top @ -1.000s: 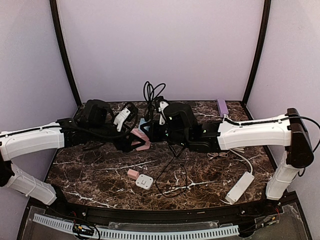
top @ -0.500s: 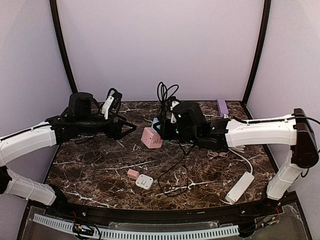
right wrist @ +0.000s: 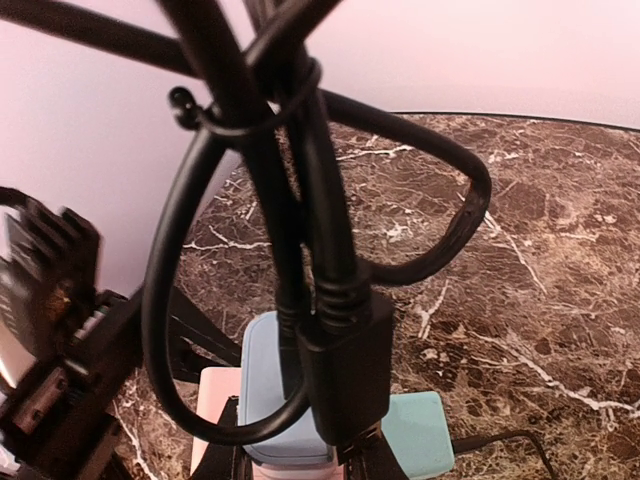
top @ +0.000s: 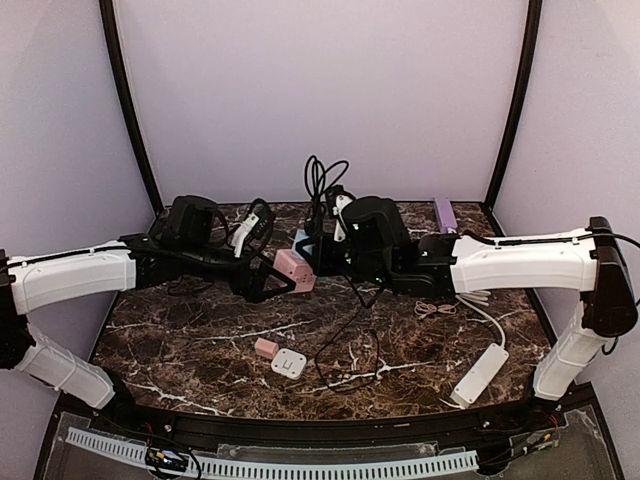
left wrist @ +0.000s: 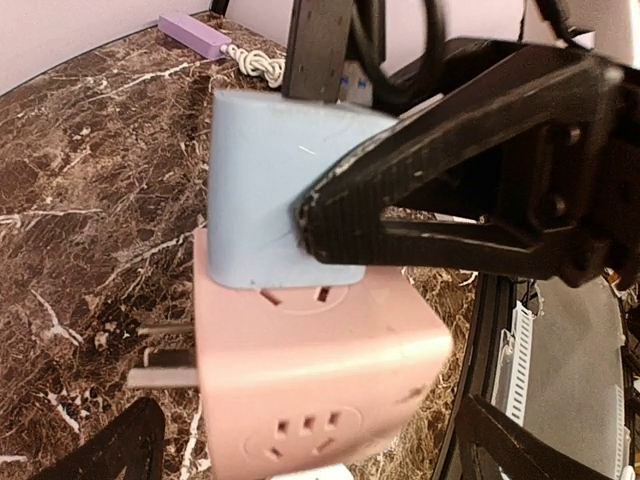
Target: Pull the plug off the socket
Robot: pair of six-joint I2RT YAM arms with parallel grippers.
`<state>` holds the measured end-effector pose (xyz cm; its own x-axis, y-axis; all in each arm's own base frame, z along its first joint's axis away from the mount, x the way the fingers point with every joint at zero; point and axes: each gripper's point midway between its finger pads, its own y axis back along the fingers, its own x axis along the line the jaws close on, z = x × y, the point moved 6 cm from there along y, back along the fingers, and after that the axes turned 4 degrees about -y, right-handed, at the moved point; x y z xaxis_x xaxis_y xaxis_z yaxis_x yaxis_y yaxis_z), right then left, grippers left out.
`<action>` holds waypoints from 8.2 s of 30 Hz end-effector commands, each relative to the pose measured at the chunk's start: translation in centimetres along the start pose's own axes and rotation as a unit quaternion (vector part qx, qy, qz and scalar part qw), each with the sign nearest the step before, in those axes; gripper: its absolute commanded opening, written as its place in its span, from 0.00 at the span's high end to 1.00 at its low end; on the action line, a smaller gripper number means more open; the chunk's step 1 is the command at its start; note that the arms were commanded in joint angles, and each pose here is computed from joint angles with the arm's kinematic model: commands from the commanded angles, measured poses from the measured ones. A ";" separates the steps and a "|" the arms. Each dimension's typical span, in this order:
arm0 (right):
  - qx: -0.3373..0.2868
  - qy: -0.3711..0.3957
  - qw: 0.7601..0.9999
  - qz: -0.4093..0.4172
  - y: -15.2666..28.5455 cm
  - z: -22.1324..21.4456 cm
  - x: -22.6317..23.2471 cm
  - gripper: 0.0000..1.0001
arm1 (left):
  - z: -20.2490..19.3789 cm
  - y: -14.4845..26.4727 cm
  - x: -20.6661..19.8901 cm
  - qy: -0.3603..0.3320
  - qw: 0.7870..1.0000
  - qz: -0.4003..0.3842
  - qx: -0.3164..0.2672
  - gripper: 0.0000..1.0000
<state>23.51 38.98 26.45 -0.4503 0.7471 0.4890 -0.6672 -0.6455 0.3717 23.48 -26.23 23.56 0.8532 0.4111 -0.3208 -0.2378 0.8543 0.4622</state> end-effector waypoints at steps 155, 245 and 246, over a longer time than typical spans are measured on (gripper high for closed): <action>-0.001 -0.010 1.000 -0.005 -0.5 0.6 3.3 1.00 | -0.8 -0.1 0.0 -0.078 0.992 0.086 0.045 0.93; 0.008 -0.056 0.998 0.016 1.0 2.4 0.6 1.00 | -0.9 0.0 0.1 -0.081 0.992 0.090 0.039 0.99; 0.012 -0.061 0.998 0.019 0.9 2.4 0.5 1.00 | -0.9 -0.1 0.1 -0.081 0.992 0.090 0.039 0.99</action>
<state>22.59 40.26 26.48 -0.4333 0.7428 0.5104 -0.6070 -0.6591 0.4440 23.33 -26.73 22.74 0.8726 0.4782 -0.0992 -0.3533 0.7584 0.5478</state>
